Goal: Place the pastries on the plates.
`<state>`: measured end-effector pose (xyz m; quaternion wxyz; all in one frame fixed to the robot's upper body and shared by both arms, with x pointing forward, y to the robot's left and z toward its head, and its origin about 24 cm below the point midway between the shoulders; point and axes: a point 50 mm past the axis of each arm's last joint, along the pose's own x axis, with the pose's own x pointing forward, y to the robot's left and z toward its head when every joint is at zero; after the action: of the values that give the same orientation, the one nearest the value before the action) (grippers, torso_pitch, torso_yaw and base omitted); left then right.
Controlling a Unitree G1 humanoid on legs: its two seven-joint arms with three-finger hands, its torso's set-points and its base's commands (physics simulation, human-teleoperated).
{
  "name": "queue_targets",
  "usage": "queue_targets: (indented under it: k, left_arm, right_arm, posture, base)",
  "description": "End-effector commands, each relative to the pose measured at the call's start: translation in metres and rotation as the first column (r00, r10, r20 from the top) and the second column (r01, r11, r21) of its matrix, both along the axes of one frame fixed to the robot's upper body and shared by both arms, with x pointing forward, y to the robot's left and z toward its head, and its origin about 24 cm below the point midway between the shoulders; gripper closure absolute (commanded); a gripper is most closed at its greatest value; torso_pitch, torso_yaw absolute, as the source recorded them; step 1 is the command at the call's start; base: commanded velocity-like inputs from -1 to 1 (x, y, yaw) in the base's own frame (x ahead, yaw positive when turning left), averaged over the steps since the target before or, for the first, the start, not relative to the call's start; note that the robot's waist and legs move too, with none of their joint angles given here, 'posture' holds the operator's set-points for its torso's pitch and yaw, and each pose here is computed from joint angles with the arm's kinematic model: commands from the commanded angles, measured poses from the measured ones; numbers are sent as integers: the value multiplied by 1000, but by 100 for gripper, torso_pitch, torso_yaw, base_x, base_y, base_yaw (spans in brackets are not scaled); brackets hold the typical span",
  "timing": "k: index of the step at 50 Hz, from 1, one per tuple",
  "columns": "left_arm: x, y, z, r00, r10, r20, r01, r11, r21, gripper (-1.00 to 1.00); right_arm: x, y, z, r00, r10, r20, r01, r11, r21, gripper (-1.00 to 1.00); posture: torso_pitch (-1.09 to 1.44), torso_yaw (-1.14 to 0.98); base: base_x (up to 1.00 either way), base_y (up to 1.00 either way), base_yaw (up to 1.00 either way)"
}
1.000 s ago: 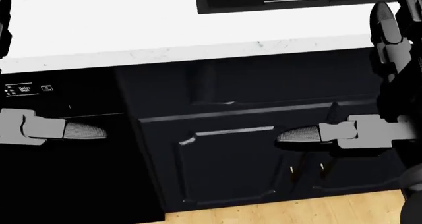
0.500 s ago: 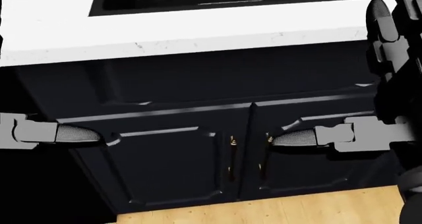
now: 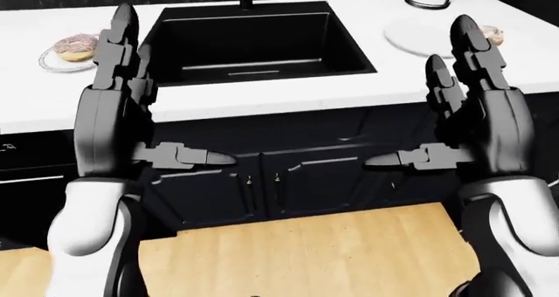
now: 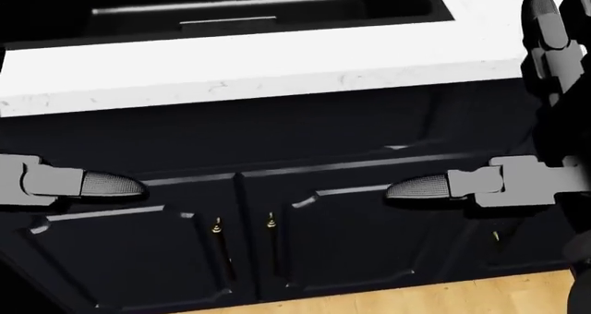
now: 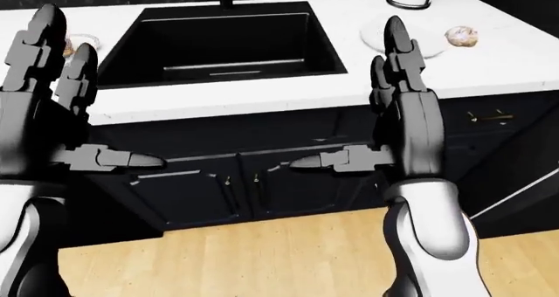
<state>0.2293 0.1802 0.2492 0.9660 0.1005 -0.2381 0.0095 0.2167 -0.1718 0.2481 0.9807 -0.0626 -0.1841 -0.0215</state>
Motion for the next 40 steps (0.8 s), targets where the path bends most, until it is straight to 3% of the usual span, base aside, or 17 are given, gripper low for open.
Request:
queue_targets:
  k: [1, 40]
  left_arm:
    - [-3, 1, 7, 999, 9, 46, -10, 1000, 9, -100]
    - [-4, 1, 5, 998, 24, 55, -25, 999, 25, -100]
  right_arm:
    - [-4, 1, 7, 999, 7, 54, -7, 1000, -8, -100]
    - [-6, 1, 9, 998, 0, 56, 0, 1000, 3, -100]
  posture:
    - [31, 0]
    - [31, 0]
  base:
    - [41, -59, 0]
    - [25, -45, 0]
